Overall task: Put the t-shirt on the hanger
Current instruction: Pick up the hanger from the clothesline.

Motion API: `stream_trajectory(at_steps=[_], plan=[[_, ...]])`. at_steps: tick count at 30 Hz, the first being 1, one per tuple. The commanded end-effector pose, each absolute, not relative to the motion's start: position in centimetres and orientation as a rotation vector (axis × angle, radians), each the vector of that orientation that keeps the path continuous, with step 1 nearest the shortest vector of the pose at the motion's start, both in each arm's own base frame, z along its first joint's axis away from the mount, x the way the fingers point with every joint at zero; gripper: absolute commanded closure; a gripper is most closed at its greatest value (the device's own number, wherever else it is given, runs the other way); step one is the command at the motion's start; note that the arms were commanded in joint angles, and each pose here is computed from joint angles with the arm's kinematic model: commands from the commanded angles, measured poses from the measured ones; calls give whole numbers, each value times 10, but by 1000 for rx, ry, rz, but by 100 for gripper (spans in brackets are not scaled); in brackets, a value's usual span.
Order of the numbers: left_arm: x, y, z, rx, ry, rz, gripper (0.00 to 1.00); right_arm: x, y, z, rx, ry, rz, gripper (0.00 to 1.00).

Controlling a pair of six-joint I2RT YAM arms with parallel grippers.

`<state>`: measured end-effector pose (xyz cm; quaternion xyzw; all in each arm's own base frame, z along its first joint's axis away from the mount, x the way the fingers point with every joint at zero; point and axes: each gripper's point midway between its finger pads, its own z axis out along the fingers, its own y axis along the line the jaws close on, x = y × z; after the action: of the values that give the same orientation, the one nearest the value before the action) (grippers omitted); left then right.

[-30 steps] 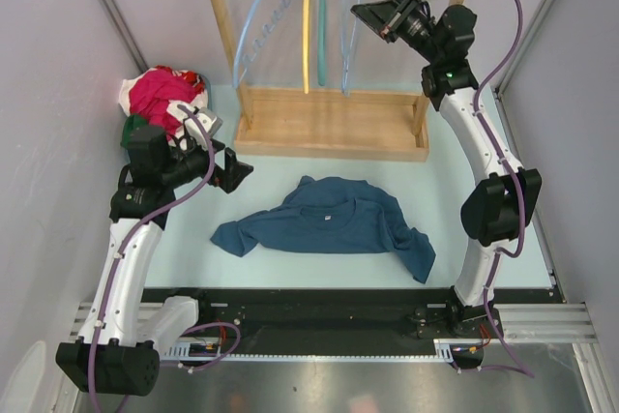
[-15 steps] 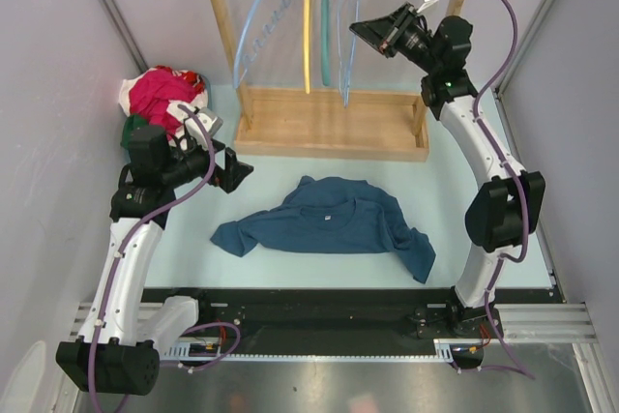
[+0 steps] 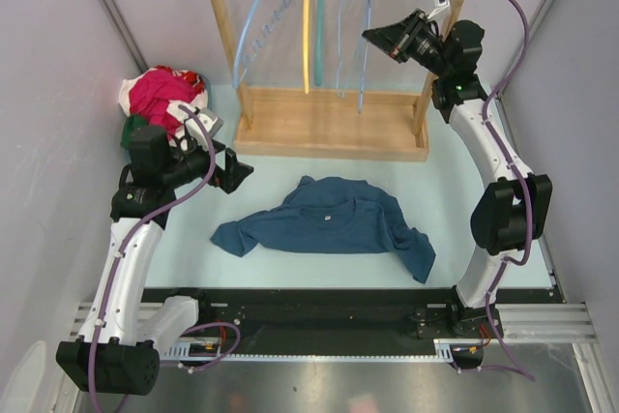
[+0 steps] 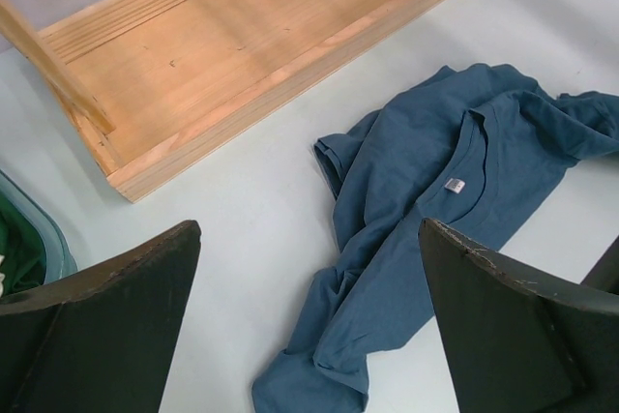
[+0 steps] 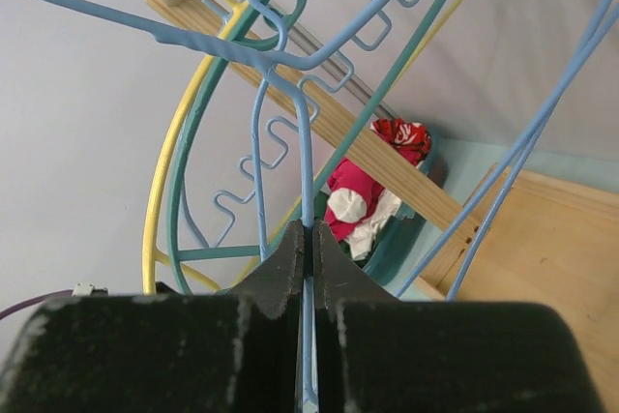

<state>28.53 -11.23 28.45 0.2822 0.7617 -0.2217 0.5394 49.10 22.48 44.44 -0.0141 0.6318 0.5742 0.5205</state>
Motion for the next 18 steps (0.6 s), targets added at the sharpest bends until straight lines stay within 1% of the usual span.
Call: stream_trajectory(at_steps=[1,7,18], plan=[[284,-111,288,682,1784,-516,0,470,209,479,-91,1426,1338,100],[284,-111,287,683,1787,-516,0,475,197,471,-41,1434,1304,100],[285,-111,286,687,1790,-513,0,488,182,481,-47,1382,1181,100]])
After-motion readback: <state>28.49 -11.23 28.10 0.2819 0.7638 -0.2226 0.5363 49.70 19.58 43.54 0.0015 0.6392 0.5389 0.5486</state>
